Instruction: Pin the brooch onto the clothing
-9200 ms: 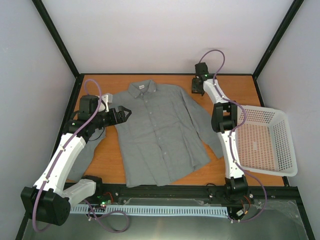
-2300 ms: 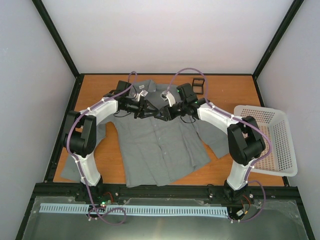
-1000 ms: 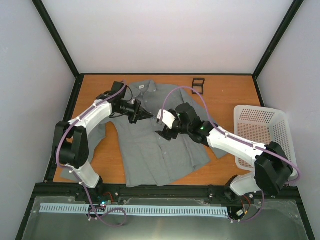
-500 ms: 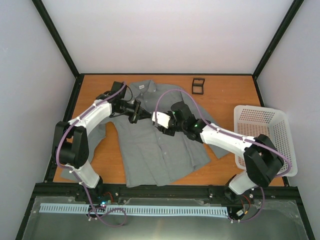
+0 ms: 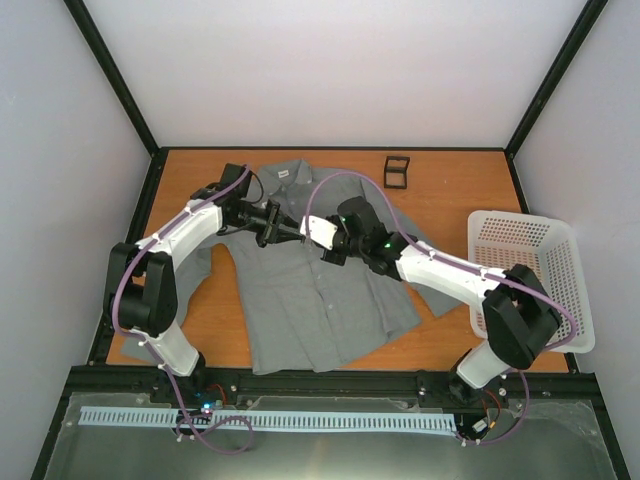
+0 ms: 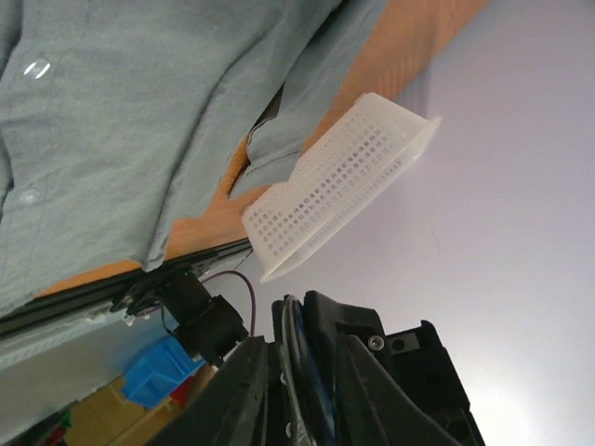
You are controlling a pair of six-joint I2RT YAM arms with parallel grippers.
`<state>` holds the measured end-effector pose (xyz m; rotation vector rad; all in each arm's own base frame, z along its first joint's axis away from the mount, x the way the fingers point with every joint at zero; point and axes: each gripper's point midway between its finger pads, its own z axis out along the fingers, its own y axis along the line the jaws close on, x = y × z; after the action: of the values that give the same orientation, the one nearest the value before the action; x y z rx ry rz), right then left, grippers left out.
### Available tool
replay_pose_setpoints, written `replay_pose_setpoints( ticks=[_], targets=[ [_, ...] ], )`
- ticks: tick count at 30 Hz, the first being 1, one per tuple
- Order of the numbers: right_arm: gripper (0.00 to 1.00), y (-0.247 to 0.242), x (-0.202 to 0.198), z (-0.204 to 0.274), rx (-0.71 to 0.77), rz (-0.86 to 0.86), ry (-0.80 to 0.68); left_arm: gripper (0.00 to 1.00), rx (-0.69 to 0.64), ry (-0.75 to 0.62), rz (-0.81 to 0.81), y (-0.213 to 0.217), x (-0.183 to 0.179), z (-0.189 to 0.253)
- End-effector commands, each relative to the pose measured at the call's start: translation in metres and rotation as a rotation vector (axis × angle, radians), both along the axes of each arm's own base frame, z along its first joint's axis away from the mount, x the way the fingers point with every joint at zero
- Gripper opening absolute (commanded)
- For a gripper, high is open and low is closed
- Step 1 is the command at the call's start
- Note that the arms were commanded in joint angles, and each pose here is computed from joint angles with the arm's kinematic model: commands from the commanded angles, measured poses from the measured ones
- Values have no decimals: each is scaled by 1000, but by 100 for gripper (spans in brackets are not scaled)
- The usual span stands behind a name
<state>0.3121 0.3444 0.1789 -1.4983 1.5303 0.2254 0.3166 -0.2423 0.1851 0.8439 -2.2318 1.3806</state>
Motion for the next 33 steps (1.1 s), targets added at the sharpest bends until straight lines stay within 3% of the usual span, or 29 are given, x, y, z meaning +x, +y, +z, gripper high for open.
replay_pose_setpoints(
  ticks=[1, 5, 7, 10, 13, 16, 18, 21, 24, 33],
  targets=[
    [3, 2, -12, 11, 58, 4, 109, 35, 33, -111, 36, 15, 13, 16],
    [3, -7, -51, 33, 229, 96, 377, 70, 77, -350, 58, 31, 39, 43],
    [3, -19, -68, 58, 366, 179, 548, 78, 55, -524, 30, 30, 49, 65],
    [3, -39, -70, 83, 483, 171, 709, 80, 14, -825, -12, 26, 56, 107],
    [3, -51, -65, 95, 519, 142, 876, 80, 41, -1231, -73, 21, 46, 156],
    [3, -56, -83, 110, 494, 314, 974, 81, -19, -1572, -192, 2, 3, 191],
    [3, -60, -95, 109, 461, 376, 984, 79, -123, -1674, -289, -10, -27, 195],
    [3, -63, -104, 123, 481, 442, 951, 67, -291, -1735, -452, -24, -71, 183],
    [3, -62, -104, 130, 496, 468, 928, 59, -318, -1729, -559, -34, -95, 167],
    [3, -60, -96, 125, 466, 451, 903, 46, -358, -1578, -617, -42, -89, 145]
  ],
)
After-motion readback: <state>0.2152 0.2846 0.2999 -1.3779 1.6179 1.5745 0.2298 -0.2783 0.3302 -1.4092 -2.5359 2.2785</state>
